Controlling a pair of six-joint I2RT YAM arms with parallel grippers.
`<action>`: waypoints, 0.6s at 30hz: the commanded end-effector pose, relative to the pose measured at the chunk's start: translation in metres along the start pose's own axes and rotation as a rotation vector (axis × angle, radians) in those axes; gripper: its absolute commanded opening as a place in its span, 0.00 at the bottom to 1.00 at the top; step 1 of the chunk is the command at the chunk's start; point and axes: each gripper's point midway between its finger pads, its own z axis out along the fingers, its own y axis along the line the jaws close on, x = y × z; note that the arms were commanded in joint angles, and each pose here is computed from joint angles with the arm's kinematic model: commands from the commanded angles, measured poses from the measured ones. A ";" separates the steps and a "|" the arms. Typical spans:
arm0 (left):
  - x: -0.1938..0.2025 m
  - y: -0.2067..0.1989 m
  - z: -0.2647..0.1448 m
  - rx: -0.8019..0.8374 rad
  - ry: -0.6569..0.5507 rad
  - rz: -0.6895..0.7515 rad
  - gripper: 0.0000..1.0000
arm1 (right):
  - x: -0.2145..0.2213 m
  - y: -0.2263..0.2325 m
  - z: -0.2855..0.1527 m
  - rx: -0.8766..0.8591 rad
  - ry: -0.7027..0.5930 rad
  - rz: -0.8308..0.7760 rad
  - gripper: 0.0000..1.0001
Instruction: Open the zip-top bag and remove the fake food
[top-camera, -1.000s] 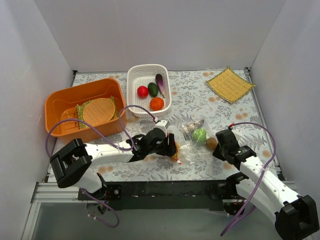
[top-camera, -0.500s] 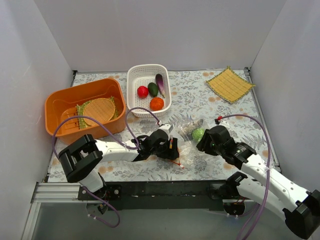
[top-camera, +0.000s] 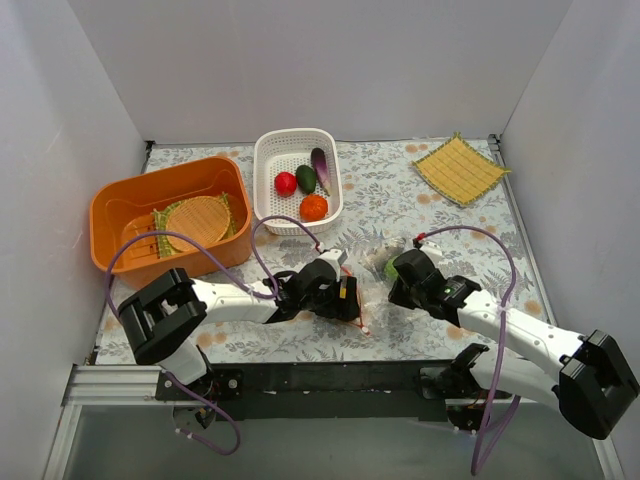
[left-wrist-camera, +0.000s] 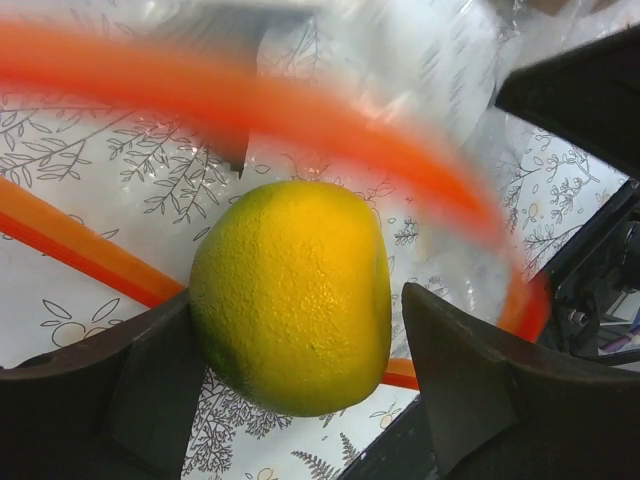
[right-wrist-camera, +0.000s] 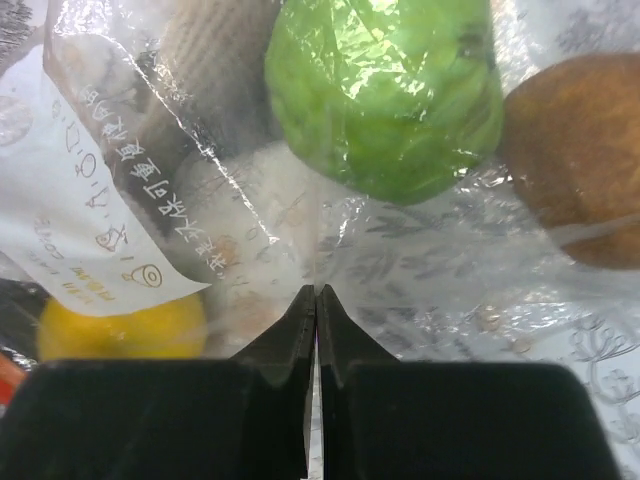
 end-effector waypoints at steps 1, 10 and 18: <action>0.001 0.005 -0.006 -0.011 -0.005 0.002 0.74 | -0.014 -0.021 0.012 0.076 -0.067 0.024 0.01; -0.018 0.008 -0.009 -0.040 -0.079 -0.014 0.71 | -0.014 -0.049 0.014 0.131 -0.065 0.030 0.01; -0.051 0.000 -0.002 -0.022 -0.138 -0.027 0.51 | 0.000 -0.059 0.012 0.132 -0.043 0.027 0.01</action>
